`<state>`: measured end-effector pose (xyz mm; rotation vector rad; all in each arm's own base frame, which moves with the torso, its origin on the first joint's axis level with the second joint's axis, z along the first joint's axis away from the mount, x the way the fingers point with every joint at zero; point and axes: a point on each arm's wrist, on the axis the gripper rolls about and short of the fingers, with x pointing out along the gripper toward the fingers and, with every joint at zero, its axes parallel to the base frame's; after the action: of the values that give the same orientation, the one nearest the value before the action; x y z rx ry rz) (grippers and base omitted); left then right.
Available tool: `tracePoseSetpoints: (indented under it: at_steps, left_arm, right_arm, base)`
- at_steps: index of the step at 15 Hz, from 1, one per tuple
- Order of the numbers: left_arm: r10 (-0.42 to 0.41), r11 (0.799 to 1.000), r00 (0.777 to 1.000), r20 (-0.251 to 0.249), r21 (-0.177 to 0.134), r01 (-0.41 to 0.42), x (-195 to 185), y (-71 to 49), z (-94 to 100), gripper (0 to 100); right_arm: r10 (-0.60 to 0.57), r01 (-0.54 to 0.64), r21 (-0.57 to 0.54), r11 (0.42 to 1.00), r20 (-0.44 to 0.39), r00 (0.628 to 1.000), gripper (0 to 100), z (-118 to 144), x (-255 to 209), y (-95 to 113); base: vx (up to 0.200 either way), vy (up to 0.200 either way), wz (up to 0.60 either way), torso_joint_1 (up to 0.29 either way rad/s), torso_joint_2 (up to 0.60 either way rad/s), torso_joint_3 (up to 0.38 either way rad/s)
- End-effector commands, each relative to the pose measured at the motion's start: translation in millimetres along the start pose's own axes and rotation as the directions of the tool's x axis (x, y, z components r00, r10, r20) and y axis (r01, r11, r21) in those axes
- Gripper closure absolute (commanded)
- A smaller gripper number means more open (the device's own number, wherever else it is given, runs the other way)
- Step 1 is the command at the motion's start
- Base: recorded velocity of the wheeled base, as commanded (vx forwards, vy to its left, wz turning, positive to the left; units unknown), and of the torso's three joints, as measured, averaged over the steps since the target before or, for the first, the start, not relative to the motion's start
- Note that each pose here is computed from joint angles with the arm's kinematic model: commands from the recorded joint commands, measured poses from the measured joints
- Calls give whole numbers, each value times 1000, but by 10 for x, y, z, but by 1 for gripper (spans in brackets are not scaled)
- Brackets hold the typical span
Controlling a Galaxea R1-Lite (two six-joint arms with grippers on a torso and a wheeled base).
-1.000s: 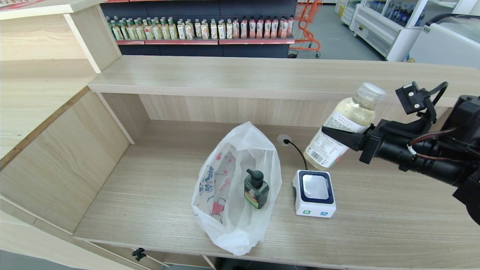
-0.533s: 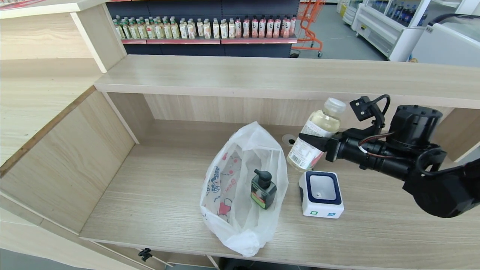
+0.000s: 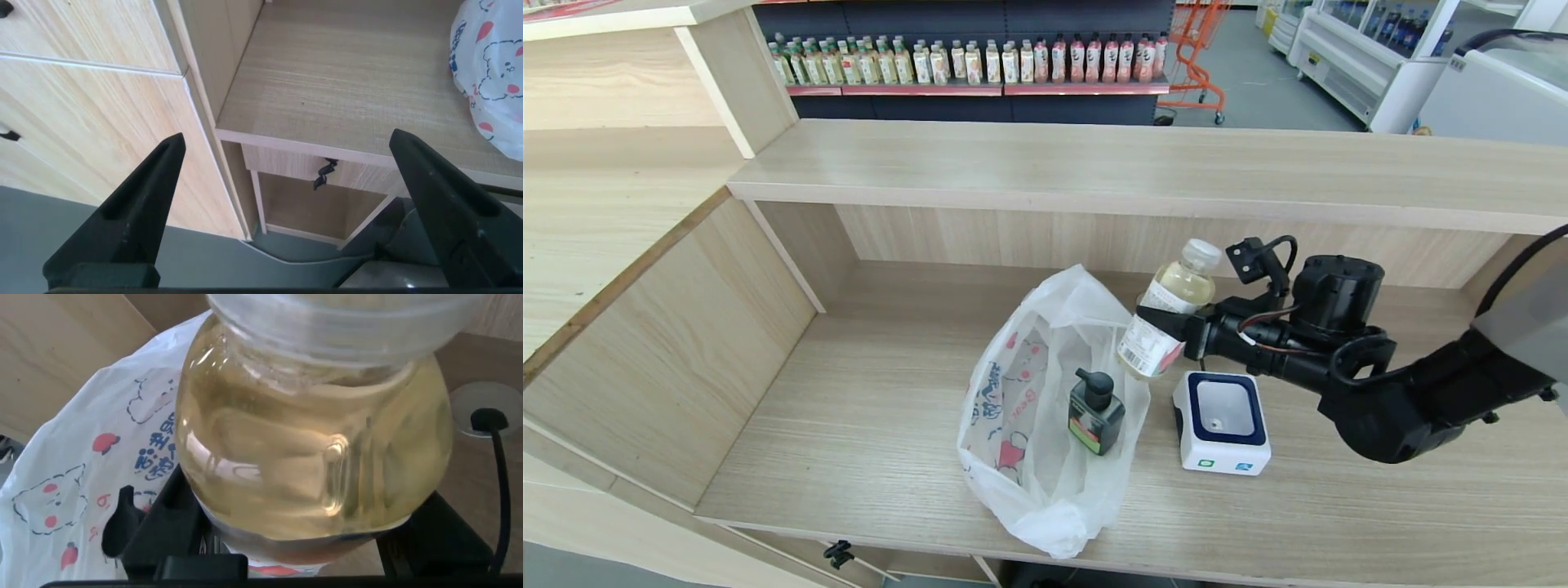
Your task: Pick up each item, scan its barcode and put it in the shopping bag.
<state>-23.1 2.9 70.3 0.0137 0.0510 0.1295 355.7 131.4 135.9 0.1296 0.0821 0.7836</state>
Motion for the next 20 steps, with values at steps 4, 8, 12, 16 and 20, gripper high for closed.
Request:
tracePoseSetpoints:
  at_steps: [4, 8, 12, 16, 20]
  left_arm:
    - [1, 1000, 1000, 0, 0, -1, 0, 0, 0, 0]
    - [1, 1000, 1000, 0, 0, -1, 0, 0, 0, 0]
    - [1, 1000, 1000, 0, 0, -1, 0, 0, 0, 0]
    - [1, 1000, 1000, 0, 0, -1, 0, 0, 0, 0]
    - [1, 1000, 1000, 0, 0, -1, 0, 0, 0, 0]
  right_arm:
    - [45, -45, -13, 999, 2, 999, 100, -193, 410, -26]
    - [76, -75, -101, 992, -1, 997, 100, -380, 644, -1]
    - [91, -88, -169, 982, 11, 996, 100, -539, 722, -3]
    - [97, -88, -232, 969, 28, 995, 100, -615, 778, -27]
    - [96, -85, -246, 965, 31, 995, 0, -610, 780, -28]
  base:
    - [0, 0, 0, 0, 0, 0]
    - [0, 0, 0, 0, 0, 0]
    - [0, 0, 0, 0, 0, 0]
    - [0, 0, 0, 0, 0, 0]
    - [0, 0, 0, 0, 0, 0]
